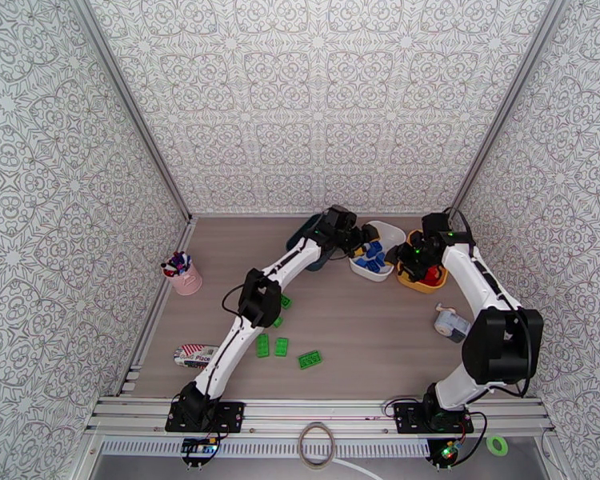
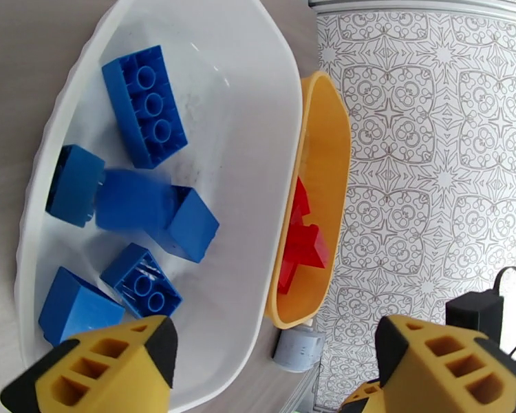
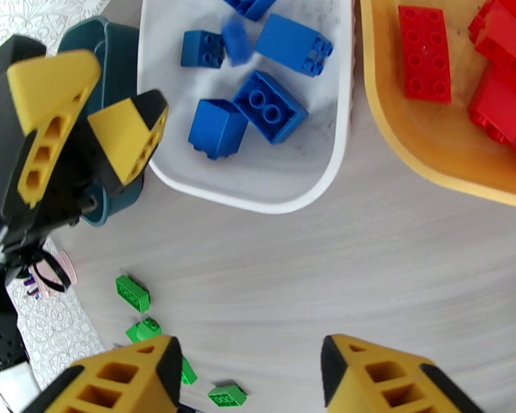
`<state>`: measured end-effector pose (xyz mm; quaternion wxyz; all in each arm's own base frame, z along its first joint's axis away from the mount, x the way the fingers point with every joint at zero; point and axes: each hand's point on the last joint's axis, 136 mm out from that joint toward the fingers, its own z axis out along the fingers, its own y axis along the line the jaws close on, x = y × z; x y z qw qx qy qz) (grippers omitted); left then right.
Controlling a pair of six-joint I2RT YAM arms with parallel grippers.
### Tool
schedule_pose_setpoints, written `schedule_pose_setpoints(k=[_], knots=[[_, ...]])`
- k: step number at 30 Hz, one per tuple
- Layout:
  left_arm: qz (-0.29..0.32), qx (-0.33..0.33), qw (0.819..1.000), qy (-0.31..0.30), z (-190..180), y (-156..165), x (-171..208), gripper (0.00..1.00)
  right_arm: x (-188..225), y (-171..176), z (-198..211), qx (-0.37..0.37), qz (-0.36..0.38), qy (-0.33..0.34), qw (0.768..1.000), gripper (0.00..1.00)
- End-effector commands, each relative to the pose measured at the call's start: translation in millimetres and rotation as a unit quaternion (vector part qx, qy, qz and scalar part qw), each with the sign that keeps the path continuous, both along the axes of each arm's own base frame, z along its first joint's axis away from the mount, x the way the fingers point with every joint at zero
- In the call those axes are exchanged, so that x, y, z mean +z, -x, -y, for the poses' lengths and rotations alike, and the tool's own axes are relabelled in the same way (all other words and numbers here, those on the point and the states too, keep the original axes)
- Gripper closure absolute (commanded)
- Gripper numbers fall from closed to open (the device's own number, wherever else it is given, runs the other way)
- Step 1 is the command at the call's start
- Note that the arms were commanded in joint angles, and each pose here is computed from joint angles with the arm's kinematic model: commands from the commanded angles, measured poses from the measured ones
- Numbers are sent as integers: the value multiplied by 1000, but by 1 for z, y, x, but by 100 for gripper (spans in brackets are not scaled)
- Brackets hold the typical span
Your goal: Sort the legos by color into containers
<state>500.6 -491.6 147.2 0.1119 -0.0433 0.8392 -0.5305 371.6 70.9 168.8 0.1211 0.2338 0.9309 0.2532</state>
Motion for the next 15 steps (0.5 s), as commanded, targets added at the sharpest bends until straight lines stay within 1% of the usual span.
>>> schedule_pose_setpoints(k=[1, 4, 7, 10, 12, 15], knots=[[52, -2, 998, 26, -5, 1, 55, 20, 22, 8, -2, 16, 27, -4, 1000, 37], [79, -1, 997, 5, -18, 9, 74, 20, 24, 14, -6, 23, 32, -11, 999, 36], [104, 0, 994, -35, -34, 22, 88, 20, 24, 21, -17, 41, 33, -14, 999, 36], [122, 7, 988, -90, -59, 39, 95, 21, 23, 31, -36, 74, 31, -4, 997, 34], [130, 20, 982, -135, -83, 52, 99, 20, 18, 39, -52, 100, 24, 7, 995, 33], [121, 35, 970, -209, -120, 73, 83, 18, 10, 51, -77, 139, 14, 23, 990, 32]])
